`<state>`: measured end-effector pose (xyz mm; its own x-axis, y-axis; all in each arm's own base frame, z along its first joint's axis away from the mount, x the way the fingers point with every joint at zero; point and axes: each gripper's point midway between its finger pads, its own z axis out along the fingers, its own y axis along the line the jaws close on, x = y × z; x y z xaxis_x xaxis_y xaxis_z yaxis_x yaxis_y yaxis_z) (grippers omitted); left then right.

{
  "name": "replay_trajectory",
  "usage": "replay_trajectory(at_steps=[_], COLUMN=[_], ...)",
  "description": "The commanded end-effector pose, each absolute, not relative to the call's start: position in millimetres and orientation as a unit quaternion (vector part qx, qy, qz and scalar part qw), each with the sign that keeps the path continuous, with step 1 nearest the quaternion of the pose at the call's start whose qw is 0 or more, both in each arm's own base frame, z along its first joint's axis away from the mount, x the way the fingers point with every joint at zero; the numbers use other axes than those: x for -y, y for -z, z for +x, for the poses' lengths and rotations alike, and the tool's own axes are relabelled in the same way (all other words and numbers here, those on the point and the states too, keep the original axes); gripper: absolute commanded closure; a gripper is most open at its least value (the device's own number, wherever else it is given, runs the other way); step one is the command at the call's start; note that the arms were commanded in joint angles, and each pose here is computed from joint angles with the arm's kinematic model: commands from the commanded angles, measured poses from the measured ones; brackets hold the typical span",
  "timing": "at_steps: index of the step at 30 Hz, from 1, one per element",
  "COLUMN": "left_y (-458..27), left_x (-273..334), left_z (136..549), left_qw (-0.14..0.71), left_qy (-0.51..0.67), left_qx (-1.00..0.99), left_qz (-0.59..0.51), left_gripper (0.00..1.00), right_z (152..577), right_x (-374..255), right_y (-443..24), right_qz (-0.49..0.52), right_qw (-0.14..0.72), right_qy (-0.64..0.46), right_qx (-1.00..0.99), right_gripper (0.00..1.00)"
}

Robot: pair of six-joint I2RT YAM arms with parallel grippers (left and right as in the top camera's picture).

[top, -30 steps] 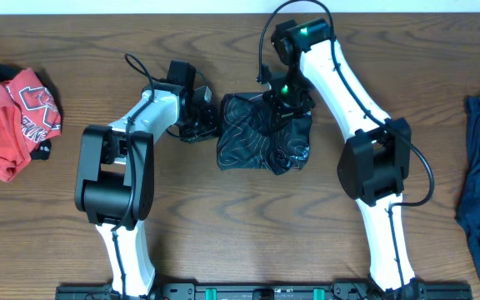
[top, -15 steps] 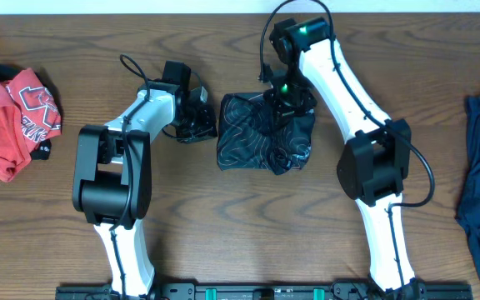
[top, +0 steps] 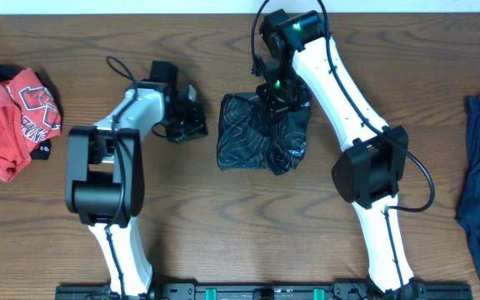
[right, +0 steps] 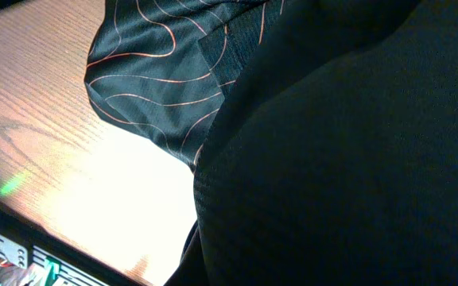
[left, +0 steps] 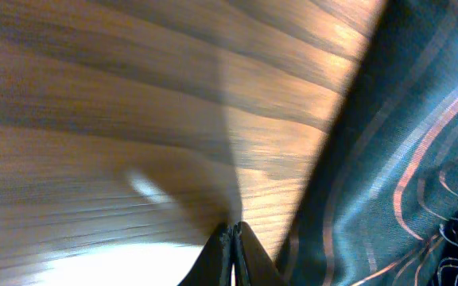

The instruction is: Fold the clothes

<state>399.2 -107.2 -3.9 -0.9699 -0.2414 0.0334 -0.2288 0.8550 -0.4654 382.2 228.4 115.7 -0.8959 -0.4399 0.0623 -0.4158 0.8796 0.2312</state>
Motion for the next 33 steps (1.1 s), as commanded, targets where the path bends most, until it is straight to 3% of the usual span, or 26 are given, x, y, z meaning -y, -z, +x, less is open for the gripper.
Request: replay_trajectory(at_steps=[1,10,21,22,24,26,28,29,31,32,33], left_y=[47,3,-25,-25,-25,-25,-25,-25,-25,-25,-25], left_x=[49,2,-6,-5,-5,-5,-5,-5,-5,-5,-5], left_z=[376,388,388,388,387,387,387,387,387,387,387], left_qw=[-0.020,0.031,0.057,0.055,0.054,0.054,0.054,0.054,0.054,0.054,0.054], left_qy=[0.143,0.149,0.151,0.151,0.151,0.151,0.151,0.151,0.151,0.151,0.151], left_qx=[-0.975,-0.963,-0.961,-0.961,-0.961,-0.961,-0.961,-0.961,-0.961,-0.961,-0.961], left_qz=[-0.171,-0.222,-0.224,-0.224,-0.224,-0.224,-0.224,-0.224,-0.224,-0.224,-0.224], left_gripper=[0.94,0.94,0.93,0.94,0.93,0.93,0.93,0.93,0.93,0.93,0.93], right_z=[381,373,365,364,364,364,364,365,365,365,365], right_x=[-235,-264,-301,-302,-304,-308,-314,-318,-327,-331,-335], right_y=[-135,-136,-136,-136,-136,-137,-137,-138,-139,-140,-140], right_qz=[0.225,0.257,0.286,0.288,0.290,0.295,0.299,0.303,0.310,0.313,0.316], right_qw=[0.033,0.017,-0.009,-0.009,-0.010,-0.015,-0.022,-0.028,-0.037,-0.042,-0.047], right_qy=[0.111,0.115,0.125,0.125,0.126,0.127,0.130,0.134,0.142,0.144,0.145], right_qx=[0.968,0.959,0.950,0.949,0.949,0.947,0.945,0.943,0.939,0.938,0.936], right_gripper=[0.99,0.99,0.97,0.89,0.49,0.36,0.44,0.62,0.79,0.77,0.56])
